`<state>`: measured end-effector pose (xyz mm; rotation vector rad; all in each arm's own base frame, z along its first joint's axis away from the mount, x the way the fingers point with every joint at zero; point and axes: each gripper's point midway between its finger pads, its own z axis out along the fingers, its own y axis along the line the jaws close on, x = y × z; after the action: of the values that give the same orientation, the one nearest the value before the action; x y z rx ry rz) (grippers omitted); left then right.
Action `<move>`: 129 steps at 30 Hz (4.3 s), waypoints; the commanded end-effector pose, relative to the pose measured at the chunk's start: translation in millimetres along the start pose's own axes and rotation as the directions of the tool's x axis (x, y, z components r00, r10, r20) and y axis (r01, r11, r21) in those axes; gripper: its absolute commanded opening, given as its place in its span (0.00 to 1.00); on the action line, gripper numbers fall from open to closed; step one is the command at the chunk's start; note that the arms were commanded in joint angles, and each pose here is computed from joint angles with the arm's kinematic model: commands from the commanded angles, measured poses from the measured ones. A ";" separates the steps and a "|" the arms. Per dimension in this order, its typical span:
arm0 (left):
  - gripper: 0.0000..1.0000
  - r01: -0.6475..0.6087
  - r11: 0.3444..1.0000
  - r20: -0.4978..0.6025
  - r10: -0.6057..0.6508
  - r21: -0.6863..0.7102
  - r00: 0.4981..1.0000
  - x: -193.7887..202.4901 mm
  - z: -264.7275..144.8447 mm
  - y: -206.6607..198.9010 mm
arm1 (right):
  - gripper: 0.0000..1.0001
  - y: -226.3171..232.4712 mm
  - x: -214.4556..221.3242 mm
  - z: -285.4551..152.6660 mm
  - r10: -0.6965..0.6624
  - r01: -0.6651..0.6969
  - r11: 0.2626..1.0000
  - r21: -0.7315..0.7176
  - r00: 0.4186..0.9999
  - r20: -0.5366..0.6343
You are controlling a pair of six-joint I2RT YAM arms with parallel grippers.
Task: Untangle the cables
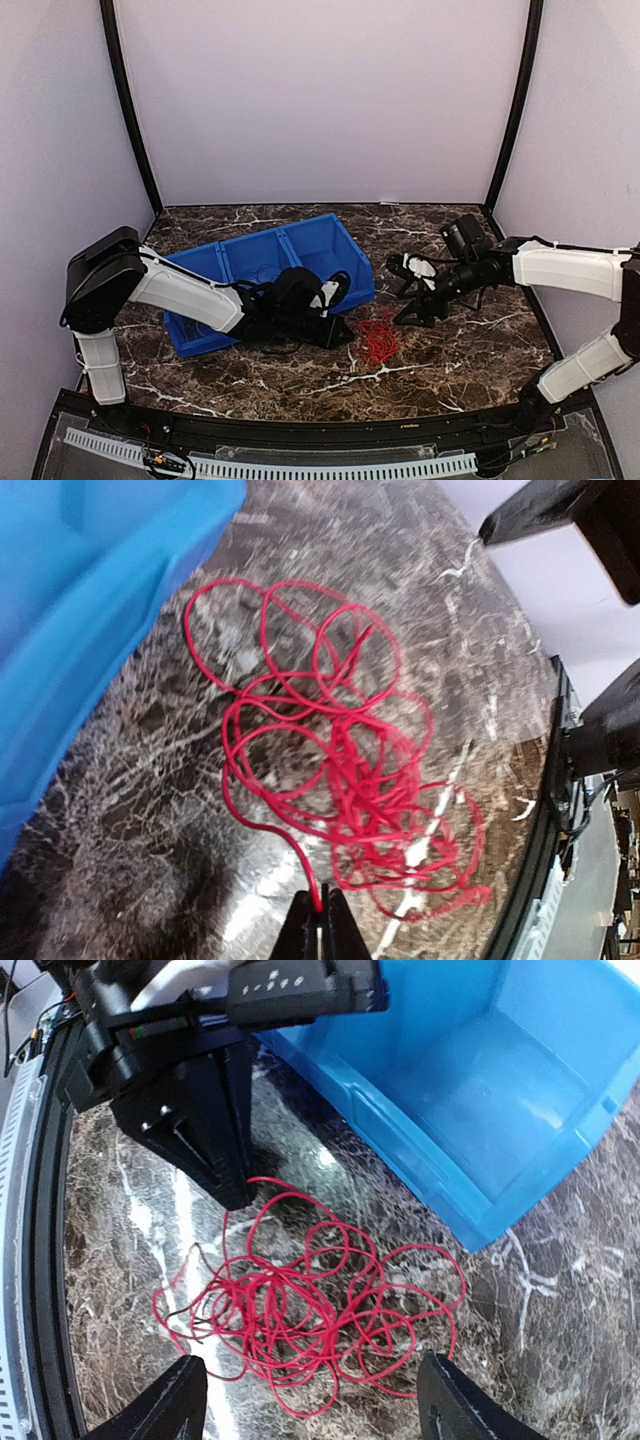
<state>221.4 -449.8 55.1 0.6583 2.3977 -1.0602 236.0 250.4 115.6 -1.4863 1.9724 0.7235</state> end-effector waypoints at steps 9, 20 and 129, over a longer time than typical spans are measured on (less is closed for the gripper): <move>0.00 -0.090 0.996 0.211 0.085 0.016 0.974 -62.3 -81.4 -47.2 | 0.77 22.3 -71.3 27.8 -0.119 0.131 0.988 -0.084 0.984 0.130; 0.00 -0.077 0.997 0.315 0.072 0.004 0.946 -85.6 -119.7 -58.7 | 0.69 37.1 -46.5 84.3 -0.046 0.059 0.976 -0.210 0.997 0.063; 0.00 0.113 0.755 0.753 0.605 -0.645 0.259 -254.8 -626.5 -151.9 | 0.00 20.6 97.7 79.0 -0.205 0.222 0.975 -0.021 0.855 -0.476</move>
<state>211.4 -124.2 661.5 0.0801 1.2602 -0.2772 211.3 300.7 19.5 -1.9122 1.9217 0.3613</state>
